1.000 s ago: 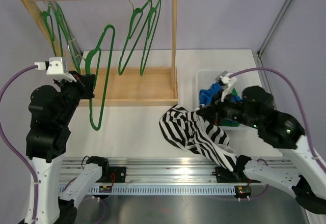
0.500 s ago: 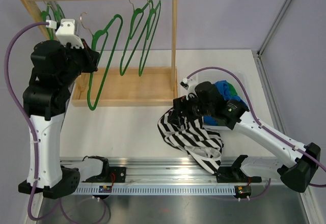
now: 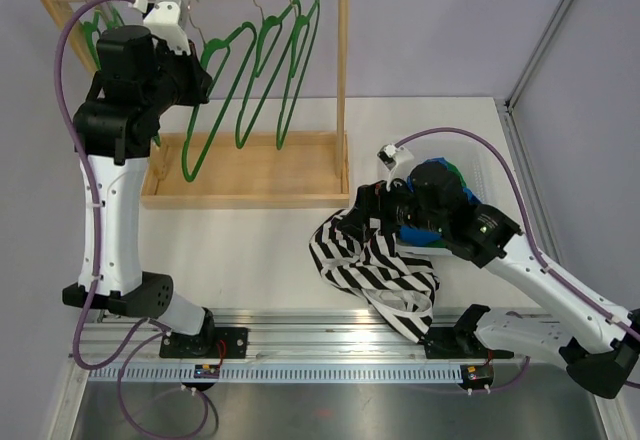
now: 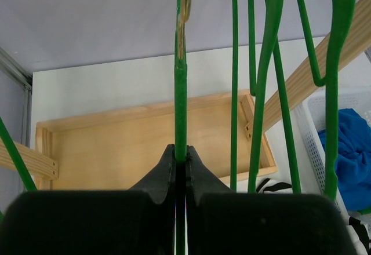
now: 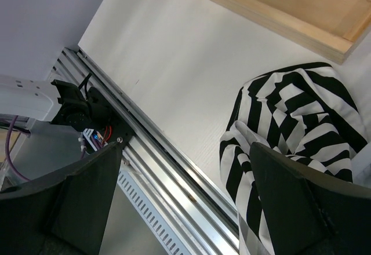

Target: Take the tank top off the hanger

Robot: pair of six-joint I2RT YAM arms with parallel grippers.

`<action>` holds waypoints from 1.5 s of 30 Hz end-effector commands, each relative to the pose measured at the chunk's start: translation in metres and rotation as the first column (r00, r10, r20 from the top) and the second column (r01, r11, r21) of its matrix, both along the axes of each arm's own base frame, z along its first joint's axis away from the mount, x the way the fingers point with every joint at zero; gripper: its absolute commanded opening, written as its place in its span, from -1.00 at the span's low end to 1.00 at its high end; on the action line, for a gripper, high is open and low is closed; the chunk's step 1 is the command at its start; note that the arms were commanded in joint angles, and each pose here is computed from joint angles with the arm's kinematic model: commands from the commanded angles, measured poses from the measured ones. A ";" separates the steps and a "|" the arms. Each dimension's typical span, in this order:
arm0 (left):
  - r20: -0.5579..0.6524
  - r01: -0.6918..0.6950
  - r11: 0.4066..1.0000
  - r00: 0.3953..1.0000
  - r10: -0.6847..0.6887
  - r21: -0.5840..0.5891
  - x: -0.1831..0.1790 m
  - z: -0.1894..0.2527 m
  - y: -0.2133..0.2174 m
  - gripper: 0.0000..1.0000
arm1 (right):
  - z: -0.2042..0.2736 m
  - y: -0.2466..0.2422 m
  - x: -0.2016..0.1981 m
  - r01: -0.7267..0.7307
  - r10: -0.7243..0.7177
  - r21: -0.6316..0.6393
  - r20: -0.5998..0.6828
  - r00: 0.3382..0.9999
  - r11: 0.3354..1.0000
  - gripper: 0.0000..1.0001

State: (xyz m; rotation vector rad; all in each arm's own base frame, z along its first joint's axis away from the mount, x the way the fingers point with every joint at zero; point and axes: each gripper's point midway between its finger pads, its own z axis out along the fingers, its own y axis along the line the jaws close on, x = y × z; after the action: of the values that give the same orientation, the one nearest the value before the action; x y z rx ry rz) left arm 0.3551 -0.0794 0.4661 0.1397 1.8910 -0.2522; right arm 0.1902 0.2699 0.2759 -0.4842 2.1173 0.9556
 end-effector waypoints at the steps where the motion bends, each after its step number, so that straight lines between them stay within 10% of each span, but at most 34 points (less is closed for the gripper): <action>1: 0.146 0.022 1.000 0.989 -0.020 -0.013 0.018 0.039 -0.005 -1.00 | 0.021 -0.005 0.003 0.036 -0.038 0.044 0.054 0.998 0.998 0.99; 11: 0.300 0.054 0.997 0.953 -0.038 -0.048 0.068 0.067 -0.019 -1.00 | -0.014 -0.017 -0.008 0.045 -0.045 0.003 0.005 0.999 0.999 0.99; 30: 0.126 0.026 0.996 0.991 -0.037 0.084 0.093 -0.003 -0.038 -0.85 | -0.069 -0.002 -0.017 -0.065 0.054 -0.083 -0.125 0.991 0.994 0.99; 40: 0.135 -0.045 0.999 0.990 0.041 0.027 0.048 0.019 -0.019 0.56 | -0.121 -0.009 0.002 -0.025 -0.026 -0.292 -0.170 0.985 0.956 0.99; 41: 0.115 -0.047 0.999 0.992 0.043 0.028 0.042 0.014 -0.017 0.97 | -0.127 -0.007 0.002 -0.028 -0.029 -0.313 -0.175 0.984 0.949 0.99; 45: 0.075 -0.081 0.997 0.994 0.081 -0.003 0.012 0.002 -0.007 0.98 | -0.149 -0.010 0.012 0.015 -0.085 -0.408 -0.155 0.984 0.913 0.99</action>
State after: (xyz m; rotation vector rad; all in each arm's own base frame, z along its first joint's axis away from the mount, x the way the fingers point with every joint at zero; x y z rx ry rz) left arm 0.4000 -0.1019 0.4570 0.1478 1.8424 -0.1941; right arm 0.1851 0.2555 0.1235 -0.5581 2.5352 0.6412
